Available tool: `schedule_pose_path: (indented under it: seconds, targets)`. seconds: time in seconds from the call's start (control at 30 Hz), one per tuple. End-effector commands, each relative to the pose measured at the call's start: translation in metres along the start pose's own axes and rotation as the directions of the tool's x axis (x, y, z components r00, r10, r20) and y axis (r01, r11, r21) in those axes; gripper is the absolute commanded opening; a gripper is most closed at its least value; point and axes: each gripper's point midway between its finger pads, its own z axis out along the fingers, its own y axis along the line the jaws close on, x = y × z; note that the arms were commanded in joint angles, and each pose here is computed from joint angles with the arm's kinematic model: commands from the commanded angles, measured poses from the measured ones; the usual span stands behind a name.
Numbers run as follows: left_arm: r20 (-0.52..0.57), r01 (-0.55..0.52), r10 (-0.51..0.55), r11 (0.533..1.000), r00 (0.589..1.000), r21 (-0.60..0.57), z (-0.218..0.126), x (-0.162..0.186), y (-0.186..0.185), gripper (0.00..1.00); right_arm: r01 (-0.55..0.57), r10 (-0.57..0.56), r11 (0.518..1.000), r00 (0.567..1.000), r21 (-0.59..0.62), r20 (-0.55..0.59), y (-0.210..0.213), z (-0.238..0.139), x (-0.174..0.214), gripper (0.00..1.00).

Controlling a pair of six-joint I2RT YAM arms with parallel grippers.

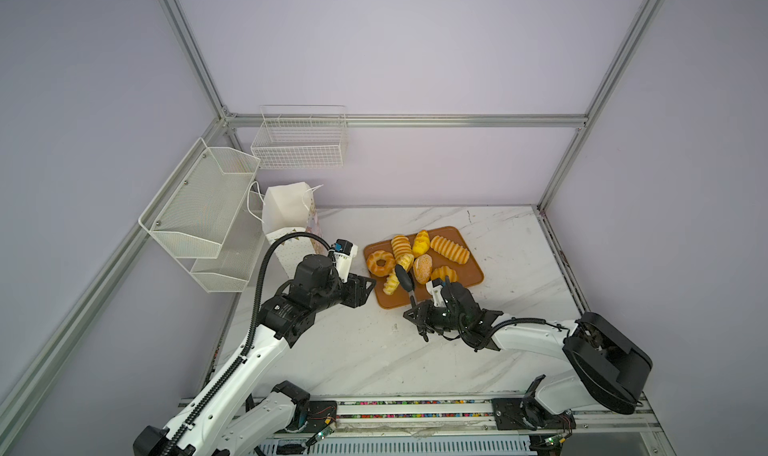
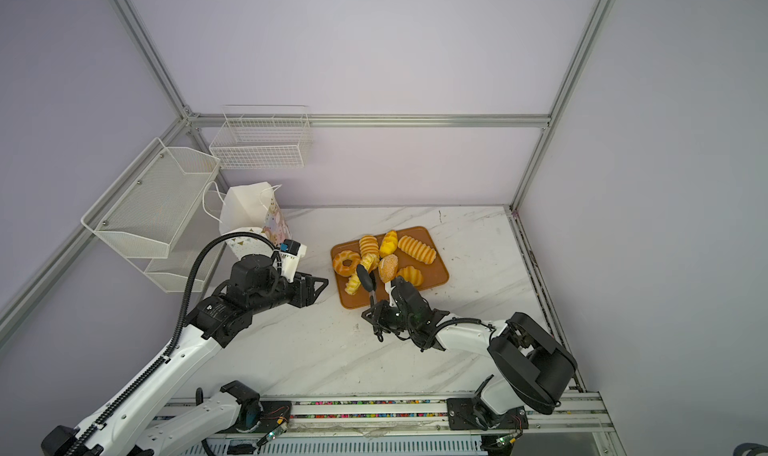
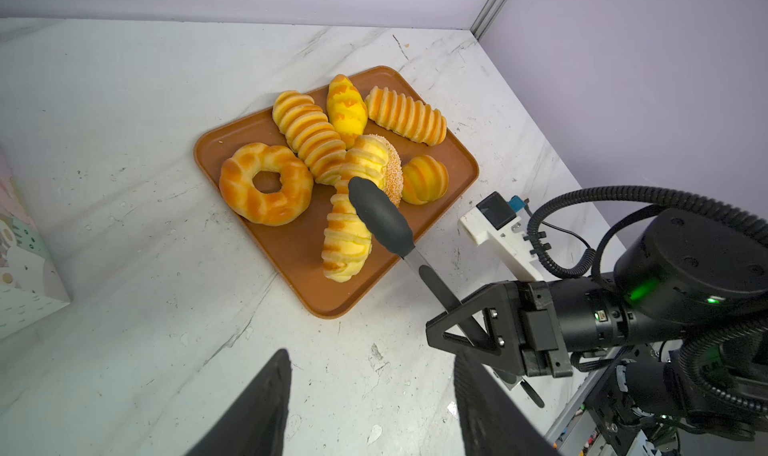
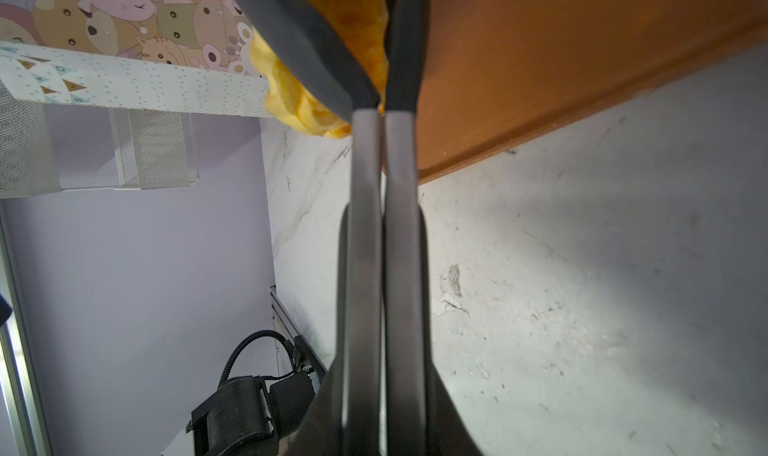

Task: Take the fake bread out of the paper bag
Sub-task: 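Lower the yellow bread onto the tray and open the tongs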

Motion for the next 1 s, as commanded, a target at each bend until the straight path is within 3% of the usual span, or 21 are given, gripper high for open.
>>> schedule_pose_path:
  seconds: [0.0, 0.27, 0.4, 0.53, 0.7, 0.97]
  targets:
    - [0.019, 0.004, -0.004, 1.000, 1.000, 0.000, 0.002, 0.002, 0.001, 0.62, 0.016, -0.012, 0.994, 0.999, -0.109, 0.032, 0.028, 0.004, -0.008, 0.00]
    - [-0.003, 0.009, -0.009, 1.000, 1.000, -0.007, 0.011, 0.005, 0.004, 0.62, -0.016, 0.016, 1.000, 0.999, 0.009, -0.032, -0.003, 0.018, 0.014, 0.00]
    - [-0.014, 0.010, -0.010, 1.000, 1.000, -0.004, 0.015, 0.006, 0.004, 0.62, -0.012, 0.015, 0.991, 0.999, 0.133, -0.028, -0.020, 0.010, 0.017, 0.22]
    - [-0.011, 0.004, -0.004, 1.000, 1.000, -0.002, 0.018, 0.005, 0.004, 0.62, -0.021, 0.026, 0.976, 0.999, 0.216, -0.022, -0.029, -0.004, 0.019, 0.36]
    - [-0.008, 0.003, -0.003, 1.000, 1.000, 0.003, 0.019, 0.002, 0.003, 0.63, -0.021, 0.029, 0.960, 0.999, 0.280, -0.025, -0.035, -0.018, 0.022, 0.44]
    - [-0.008, 0.001, -0.001, 1.000, 1.000, 0.006, 0.018, 0.004, 0.003, 0.63, 0.015, 0.001, 0.942, 0.999, 0.336, -0.045, -0.033, -0.038, 0.025, 0.46]
